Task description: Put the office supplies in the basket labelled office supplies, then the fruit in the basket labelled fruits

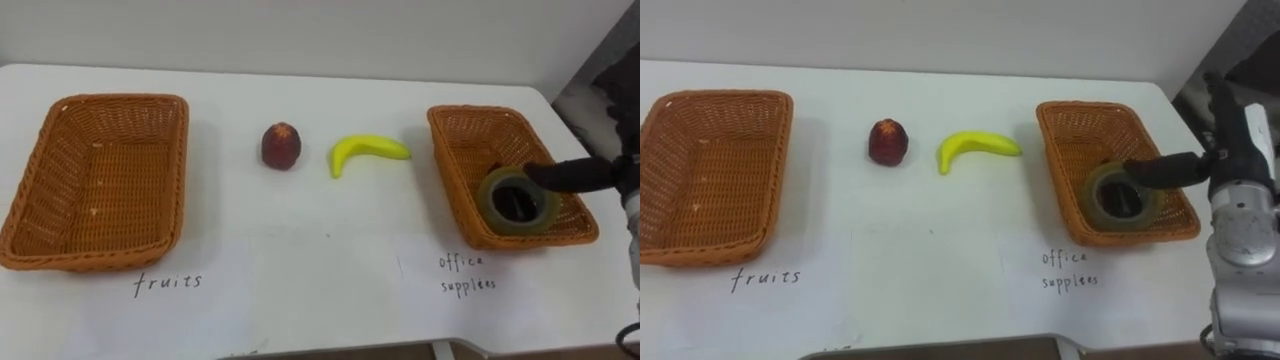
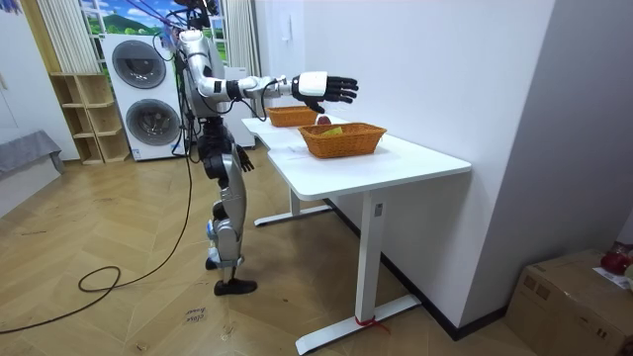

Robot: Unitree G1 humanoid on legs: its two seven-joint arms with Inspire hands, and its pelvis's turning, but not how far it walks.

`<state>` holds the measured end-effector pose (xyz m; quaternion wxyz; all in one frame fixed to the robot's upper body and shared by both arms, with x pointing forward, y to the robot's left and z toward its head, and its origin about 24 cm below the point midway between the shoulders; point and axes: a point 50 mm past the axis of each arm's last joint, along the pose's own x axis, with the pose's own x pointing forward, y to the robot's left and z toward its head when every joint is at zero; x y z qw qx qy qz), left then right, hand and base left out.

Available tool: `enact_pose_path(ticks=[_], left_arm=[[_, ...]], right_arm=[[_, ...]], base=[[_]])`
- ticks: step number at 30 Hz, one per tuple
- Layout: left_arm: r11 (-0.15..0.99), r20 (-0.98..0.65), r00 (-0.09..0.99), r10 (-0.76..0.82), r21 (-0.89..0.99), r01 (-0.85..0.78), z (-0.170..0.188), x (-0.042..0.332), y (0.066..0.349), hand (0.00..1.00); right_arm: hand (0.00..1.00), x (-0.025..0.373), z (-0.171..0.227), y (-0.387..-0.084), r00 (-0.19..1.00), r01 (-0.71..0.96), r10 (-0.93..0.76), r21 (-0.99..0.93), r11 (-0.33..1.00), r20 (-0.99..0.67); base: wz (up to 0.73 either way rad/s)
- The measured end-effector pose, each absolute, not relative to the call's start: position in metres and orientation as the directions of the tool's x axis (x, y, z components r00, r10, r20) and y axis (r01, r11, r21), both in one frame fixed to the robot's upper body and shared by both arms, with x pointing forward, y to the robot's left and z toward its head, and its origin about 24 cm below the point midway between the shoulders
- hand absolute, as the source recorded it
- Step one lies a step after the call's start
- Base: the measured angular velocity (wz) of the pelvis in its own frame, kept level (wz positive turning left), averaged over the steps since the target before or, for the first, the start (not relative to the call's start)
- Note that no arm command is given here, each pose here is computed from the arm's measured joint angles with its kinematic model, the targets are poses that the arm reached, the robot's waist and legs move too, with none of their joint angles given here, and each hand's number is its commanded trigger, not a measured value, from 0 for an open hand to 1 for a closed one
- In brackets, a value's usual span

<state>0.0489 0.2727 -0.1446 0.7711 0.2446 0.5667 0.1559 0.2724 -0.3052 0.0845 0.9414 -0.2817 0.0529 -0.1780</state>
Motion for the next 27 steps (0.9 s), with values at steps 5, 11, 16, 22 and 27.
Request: enact_pose_path(ticks=[5, 11, 16, 22, 27], left_arm=[[0.831, -0.803, 0.291, 0.520, 0.554, 0.043, -0.145, 0.041, 0.273, 0.00], [0.827, -0.804, 0.277, 0.527, 0.560, 0.051, -0.145, 0.034, 0.276, 0.00], [0.828, -0.811, 0.260, 0.525, 0.557, 0.064, -0.146, 0.029, 0.276, 0.00], [0.830, -0.820, 0.232, 0.523, 0.552, 0.081, -0.148, 0.019, 0.275, 0.00], [0.824, -0.823, 0.210, 0.528, 0.556, 0.108, -0.148, 0.015, 0.275, 0.00]], right_arm=[[0.00, 0.273, 0.088, -0.305, 0.926, 0.334, -0.377, -0.521, 0.786, 0.025], [0.00, 0.278, 0.095, -0.302, 0.927, 0.344, -0.373, -0.509, 0.789, 0.049], [0.00, 0.285, 0.111, -0.295, 0.932, 0.350, -0.345, -0.516, 0.781, 0.110], [0.00, 0.289, 0.129, -0.278, 0.952, 0.306, -0.254, -0.540, 0.784, 0.170], [0.00, 0.293, 0.156, -0.268, 0.938, 0.334, -0.212, -0.550, 0.766, 0.274]], base=[[0.02], [0.02], [0.00], [0.00], [0.00]])
